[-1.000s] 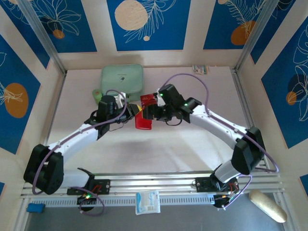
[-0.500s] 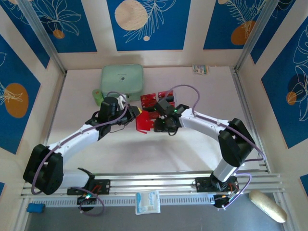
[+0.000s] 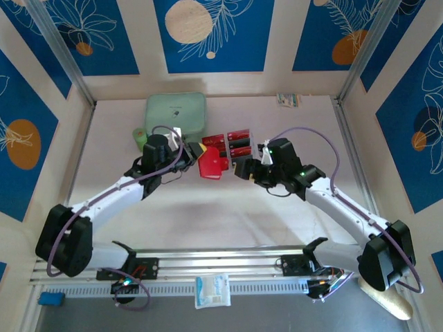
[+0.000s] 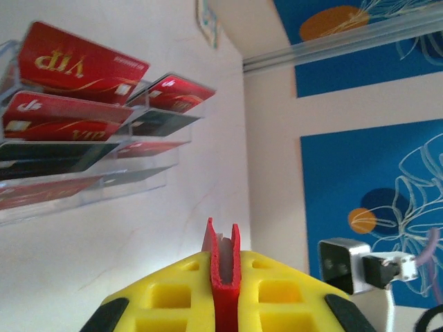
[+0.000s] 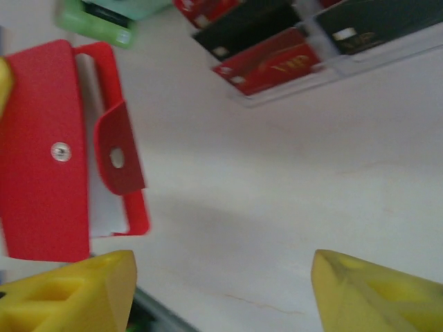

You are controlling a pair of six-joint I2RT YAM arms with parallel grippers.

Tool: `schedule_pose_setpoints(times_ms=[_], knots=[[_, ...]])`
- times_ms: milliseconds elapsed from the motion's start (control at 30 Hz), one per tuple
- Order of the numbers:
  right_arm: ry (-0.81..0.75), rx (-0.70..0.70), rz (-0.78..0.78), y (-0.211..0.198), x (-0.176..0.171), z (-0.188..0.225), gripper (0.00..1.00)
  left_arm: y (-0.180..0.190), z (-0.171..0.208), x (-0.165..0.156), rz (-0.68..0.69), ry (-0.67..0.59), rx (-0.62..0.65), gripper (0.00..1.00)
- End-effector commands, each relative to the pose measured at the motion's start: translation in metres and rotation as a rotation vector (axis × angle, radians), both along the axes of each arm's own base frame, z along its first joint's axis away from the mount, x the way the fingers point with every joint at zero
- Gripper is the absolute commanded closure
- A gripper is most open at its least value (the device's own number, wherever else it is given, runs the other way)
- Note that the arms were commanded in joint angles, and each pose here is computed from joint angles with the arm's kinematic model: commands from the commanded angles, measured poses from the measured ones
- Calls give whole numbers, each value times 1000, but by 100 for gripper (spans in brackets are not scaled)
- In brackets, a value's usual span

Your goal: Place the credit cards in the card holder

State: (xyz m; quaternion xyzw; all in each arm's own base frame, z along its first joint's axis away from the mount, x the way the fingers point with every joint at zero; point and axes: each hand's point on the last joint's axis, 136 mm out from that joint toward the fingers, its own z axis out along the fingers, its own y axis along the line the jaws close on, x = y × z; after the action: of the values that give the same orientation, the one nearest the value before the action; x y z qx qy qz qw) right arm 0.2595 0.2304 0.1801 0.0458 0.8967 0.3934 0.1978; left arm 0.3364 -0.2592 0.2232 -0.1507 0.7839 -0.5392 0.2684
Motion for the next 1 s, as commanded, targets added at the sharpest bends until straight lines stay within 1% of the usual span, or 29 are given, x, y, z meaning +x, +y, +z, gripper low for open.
schedule_pose_setpoints(times_ms=[0,67,200,467,700,967], knots=[[-9,219,76,28,4,29,29,-9,46,10,14,-73,-179,100],[-8,266,72,33,10,32,31,-9,54,13,31,-83,-227,100],[0,328,37,37,19,29,37,-7,72,16,57,-104,-289,100],[-17,438,-6,35,25,37,44,-2,84,14,82,-123,-319,100],[-40,501,-40,27,24,46,47,-2,83,14,83,-119,-323,100],[-67,565,-33,32,23,60,47,-2,85,14,84,-124,-333,100]])
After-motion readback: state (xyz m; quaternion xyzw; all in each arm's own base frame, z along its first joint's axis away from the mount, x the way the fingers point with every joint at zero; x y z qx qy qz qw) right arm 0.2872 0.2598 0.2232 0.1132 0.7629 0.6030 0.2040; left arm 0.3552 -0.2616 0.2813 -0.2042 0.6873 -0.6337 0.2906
